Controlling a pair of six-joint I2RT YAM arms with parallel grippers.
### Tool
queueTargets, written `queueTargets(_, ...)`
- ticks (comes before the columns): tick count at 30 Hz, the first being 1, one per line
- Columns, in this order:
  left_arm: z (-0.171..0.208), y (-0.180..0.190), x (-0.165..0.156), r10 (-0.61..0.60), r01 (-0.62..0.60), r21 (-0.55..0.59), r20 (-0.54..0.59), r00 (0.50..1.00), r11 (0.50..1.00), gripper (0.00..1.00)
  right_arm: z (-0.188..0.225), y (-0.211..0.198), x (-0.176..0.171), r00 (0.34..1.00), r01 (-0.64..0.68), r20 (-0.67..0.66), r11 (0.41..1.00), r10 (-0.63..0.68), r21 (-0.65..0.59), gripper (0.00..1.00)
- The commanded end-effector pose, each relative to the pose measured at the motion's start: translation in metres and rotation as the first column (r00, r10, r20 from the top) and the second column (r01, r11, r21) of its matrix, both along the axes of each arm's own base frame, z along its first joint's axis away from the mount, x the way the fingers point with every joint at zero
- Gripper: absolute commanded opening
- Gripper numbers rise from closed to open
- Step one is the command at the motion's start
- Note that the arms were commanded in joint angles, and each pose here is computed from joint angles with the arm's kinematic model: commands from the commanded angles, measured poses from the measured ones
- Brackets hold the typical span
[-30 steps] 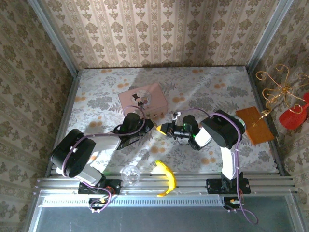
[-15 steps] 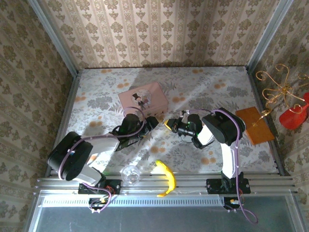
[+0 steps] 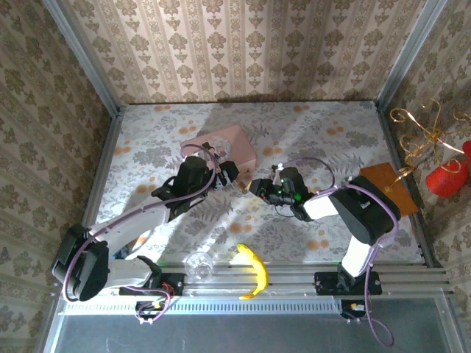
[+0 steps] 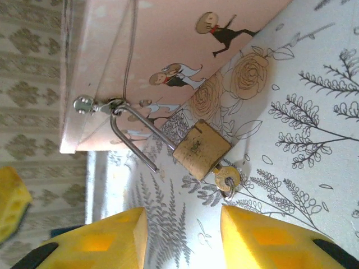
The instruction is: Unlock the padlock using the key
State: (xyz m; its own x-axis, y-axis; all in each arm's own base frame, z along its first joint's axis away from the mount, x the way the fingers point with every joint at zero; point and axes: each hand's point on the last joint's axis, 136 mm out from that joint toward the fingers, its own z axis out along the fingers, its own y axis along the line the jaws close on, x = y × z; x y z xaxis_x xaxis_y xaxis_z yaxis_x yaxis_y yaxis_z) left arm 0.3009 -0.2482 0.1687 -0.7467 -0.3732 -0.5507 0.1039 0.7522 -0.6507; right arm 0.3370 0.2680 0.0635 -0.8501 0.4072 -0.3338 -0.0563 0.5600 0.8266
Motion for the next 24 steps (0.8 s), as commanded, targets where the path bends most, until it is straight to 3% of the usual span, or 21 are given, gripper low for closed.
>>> queueTargets(1, 0.0, 0.028, 0.007, 0.032, -0.034, 0.17, 0.018, 0.999, 0.985, 1.0, -0.004, -0.011, -0.005, 0.999, -0.029, 0.028, 0.977, 0.036, -0.209, 0.4)
queueTargets(9, 0.012, 0.066, 0.038, 0.075, -0.105, 0.421, 0.086, 0.993, 0.901, 1.0, 0.019, -0.02, 0.003, 0.981, -0.08, 0.121, 0.878, 0.154, -0.472, 0.47)
queueTargets(15, -0.009, 0.084, 0.058, 0.133, -0.138, 0.433, 0.043, 0.99, 0.891, 1.0, 0.017, -0.017, 0.013, 0.976, -0.106, 0.106, 0.844, 0.188, -0.526, 0.47)
queueTargets(24, -0.031, 0.095, 0.072, 0.182, -0.166, 0.422, 0.001, 0.983, 0.892, 1.0, 0.005, -0.009, 0.018, 0.97, -0.158, 0.062, 0.801, 0.236, -0.578, 0.4)
